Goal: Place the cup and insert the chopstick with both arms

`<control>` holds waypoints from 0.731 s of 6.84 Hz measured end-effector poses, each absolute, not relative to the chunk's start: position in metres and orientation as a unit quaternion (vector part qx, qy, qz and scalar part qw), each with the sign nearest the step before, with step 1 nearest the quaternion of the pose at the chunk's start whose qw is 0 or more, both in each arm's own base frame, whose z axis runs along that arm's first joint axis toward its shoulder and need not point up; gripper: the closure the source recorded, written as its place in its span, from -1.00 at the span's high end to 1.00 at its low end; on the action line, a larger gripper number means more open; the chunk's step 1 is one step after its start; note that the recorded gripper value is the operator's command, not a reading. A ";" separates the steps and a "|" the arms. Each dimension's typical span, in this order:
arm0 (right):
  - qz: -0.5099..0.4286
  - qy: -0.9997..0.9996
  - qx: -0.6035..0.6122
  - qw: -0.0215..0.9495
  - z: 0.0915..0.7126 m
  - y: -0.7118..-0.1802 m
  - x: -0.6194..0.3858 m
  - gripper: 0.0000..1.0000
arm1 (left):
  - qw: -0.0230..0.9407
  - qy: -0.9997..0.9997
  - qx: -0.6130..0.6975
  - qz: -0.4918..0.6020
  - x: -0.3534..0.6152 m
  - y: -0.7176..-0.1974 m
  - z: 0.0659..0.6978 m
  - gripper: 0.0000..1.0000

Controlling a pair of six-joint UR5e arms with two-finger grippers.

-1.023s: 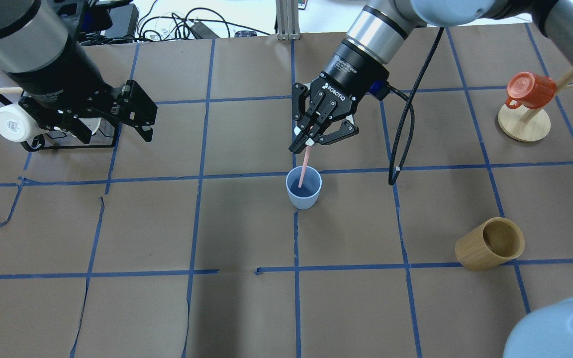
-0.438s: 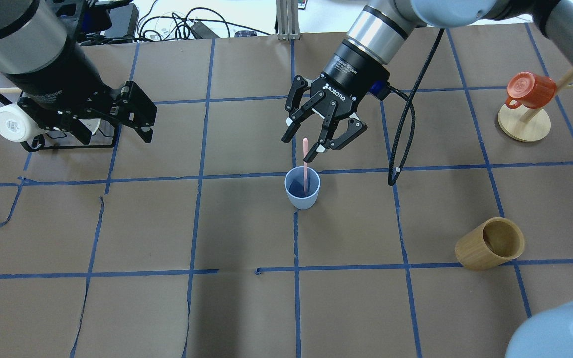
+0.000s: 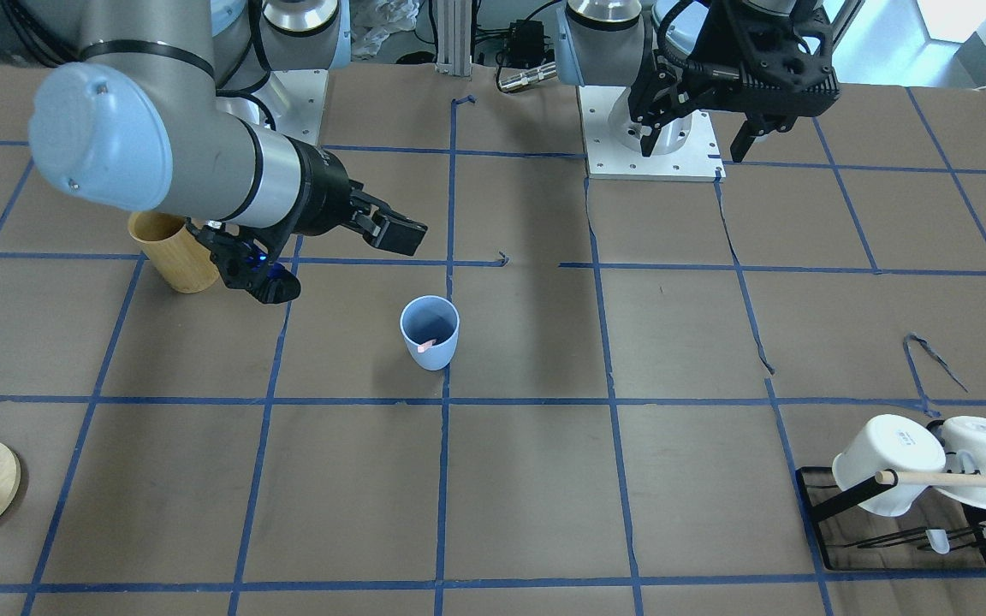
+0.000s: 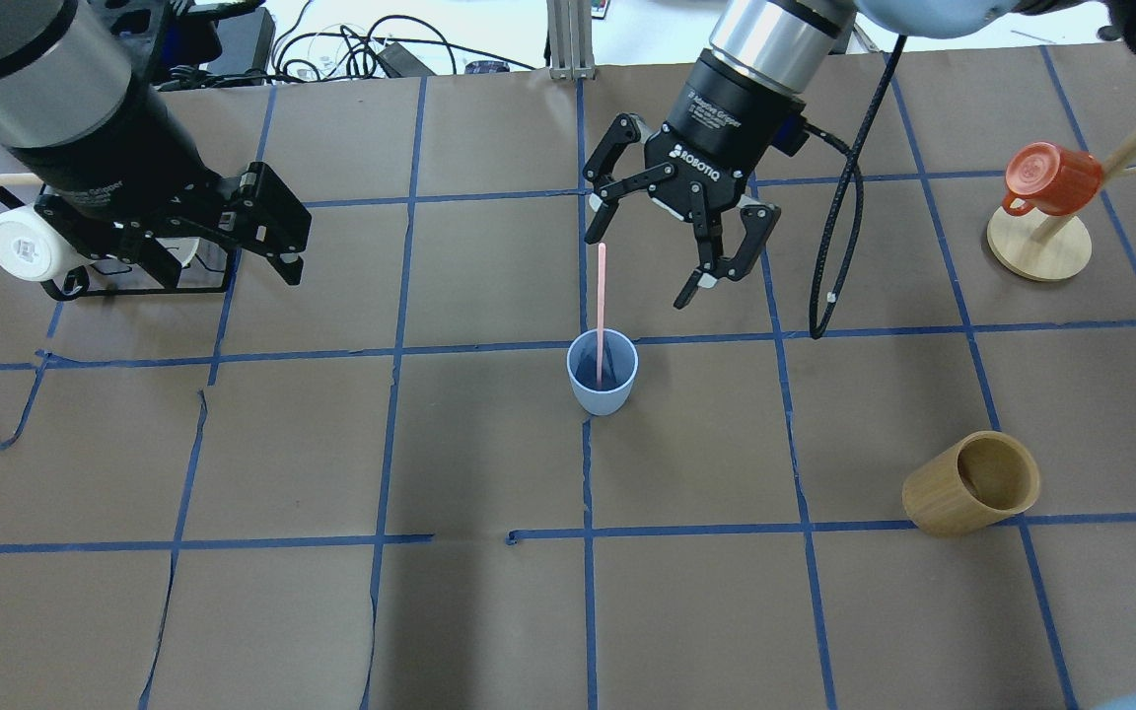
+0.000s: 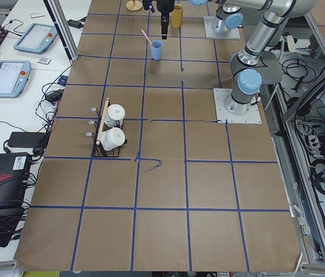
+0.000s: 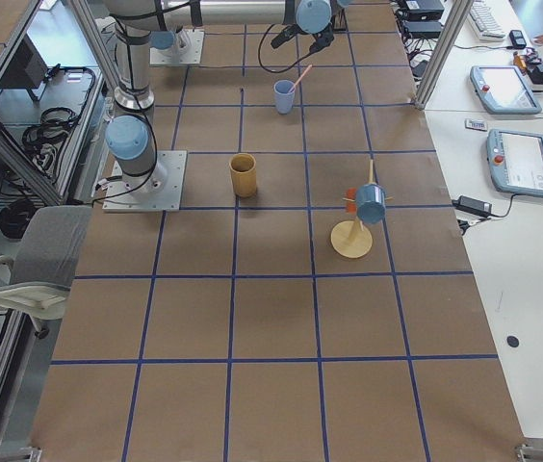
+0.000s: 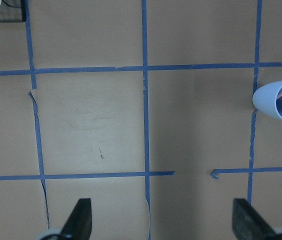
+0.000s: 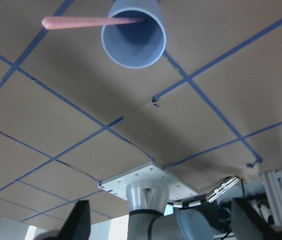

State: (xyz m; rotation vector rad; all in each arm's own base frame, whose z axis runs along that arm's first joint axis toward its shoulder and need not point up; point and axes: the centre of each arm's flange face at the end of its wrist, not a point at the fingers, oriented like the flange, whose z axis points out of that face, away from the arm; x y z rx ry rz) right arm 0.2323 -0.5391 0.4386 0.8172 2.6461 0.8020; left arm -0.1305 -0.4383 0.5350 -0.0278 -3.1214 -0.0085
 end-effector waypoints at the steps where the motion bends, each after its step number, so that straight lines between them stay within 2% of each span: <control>1: 0.222 0.950 0.196 0.101 0.448 -0.539 0.216 1.00 | 0.010 -1.000 -0.009 -0.003 -0.131 -0.438 0.535 1.00; 3: 0.137 0.989 0.012 0.057 0.469 -0.542 0.180 0.93 | 0.010 -1.000 -0.009 -0.003 -0.131 -0.438 0.535 1.00; 5: 0.085 0.994 -0.063 0.037 0.487 -0.543 0.152 1.00 | 0.011 -1.000 -0.009 -0.003 -0.131 -0.437 0.535 1.00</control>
